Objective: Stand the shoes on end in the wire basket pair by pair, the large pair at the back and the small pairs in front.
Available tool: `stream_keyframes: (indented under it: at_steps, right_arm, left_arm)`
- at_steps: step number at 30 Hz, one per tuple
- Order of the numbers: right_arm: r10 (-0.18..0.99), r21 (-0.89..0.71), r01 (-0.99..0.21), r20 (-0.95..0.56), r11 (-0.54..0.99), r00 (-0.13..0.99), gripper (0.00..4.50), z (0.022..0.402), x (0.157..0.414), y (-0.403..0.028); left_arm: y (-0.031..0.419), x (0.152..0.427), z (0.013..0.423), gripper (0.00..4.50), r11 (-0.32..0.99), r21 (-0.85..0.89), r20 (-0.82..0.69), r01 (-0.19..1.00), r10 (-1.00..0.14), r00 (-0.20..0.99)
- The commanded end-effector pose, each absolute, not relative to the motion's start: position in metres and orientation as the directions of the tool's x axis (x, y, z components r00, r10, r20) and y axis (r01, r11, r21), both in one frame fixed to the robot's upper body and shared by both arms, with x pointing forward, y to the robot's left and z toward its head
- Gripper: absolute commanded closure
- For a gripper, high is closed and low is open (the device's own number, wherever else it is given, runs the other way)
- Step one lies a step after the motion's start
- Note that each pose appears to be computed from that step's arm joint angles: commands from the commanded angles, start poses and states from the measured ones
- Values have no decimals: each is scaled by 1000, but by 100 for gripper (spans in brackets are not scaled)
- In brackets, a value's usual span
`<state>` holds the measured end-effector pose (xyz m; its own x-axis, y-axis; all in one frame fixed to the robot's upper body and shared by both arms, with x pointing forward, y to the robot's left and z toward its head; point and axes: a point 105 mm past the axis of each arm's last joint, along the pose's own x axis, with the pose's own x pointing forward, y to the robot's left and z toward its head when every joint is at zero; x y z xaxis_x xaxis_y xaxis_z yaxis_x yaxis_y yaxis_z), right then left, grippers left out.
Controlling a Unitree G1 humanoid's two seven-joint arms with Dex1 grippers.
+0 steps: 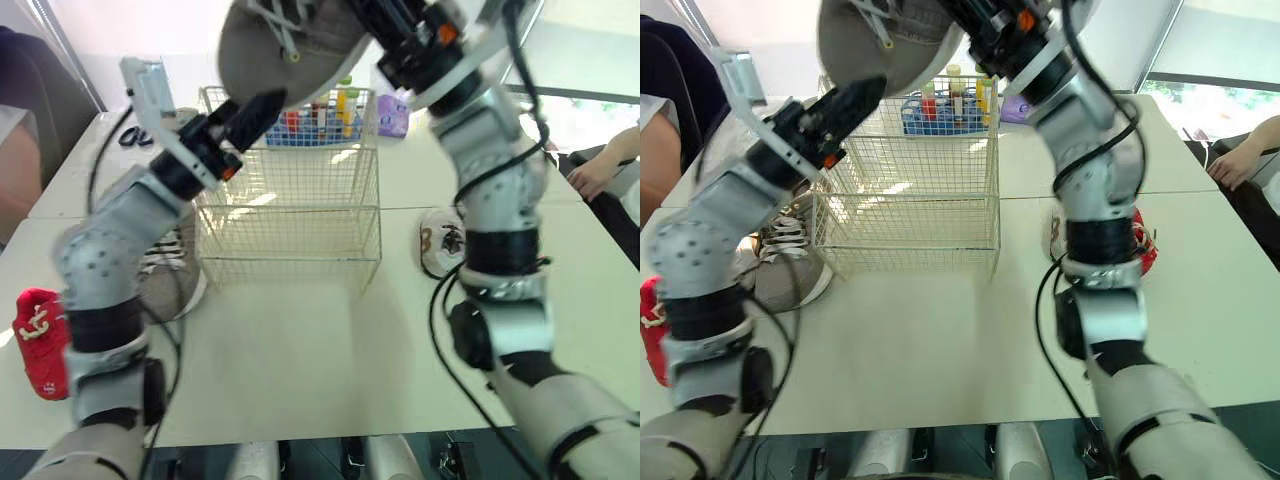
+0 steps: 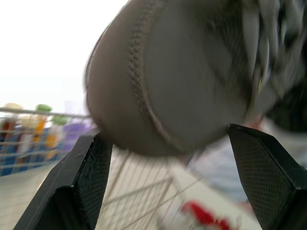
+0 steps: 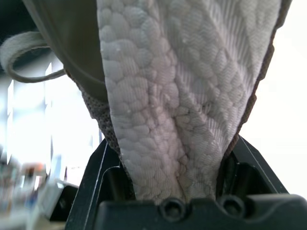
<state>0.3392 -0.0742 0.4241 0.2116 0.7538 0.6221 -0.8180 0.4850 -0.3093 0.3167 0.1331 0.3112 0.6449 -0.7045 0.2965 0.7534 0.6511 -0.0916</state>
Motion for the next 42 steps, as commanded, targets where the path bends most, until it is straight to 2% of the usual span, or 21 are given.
stream_keyframes:
  at_steps: [1, 5, 8, 13, 18, 24, 36, 42]
  right_arm:
    - [812, -451, -745, 547, 491, 203, 287, 437, 354, -88]
    - [858, -511, -717, 450, 474, 247, 287, 429, 376, -95]
    - [900, -509, -757, 361, 410, 245, 287, 417, 384, -96]
    - [942, -491, -806, 220, 331, 253, 287, 386, 395, -89]
    - [942, -422, -847, 229, 323, 245, 287, 375, 400, -81]
    - [929, -403, -841, 231, 361, 288, 11, 369, 407, -80]
    - [850, -466, -711, 310, 526, 426, 4, 387, 413, -118]
    - [819, -476, -671, 402, 569, 410, 4, 407, 403, -139]
  left_arm:
    - [123, 276, 299, 57, 569, 91, 142, 818, -820, 554]
    - [122, 247, 285, 57, 517, 88, 60, 851, -856, 514]
    - [122, 234, 280, 57, 507, 50, 53, 860, -862, 505]
    - [125, 241, 275, 57, 581, -5, 116, 814, -808, 578]
    - [123, 242, 272, 57, 586, -22, 127, 810, -802, 583]
    - [124, 247, 273, 52, 593, -17, 130, 805, -797, 590]
    - [124, 254, 273, 52, 605, -3, 129, 796, -790, 600]
    - [134, 257, 278, 52, 624, 4, 118, 782, -776, 619]
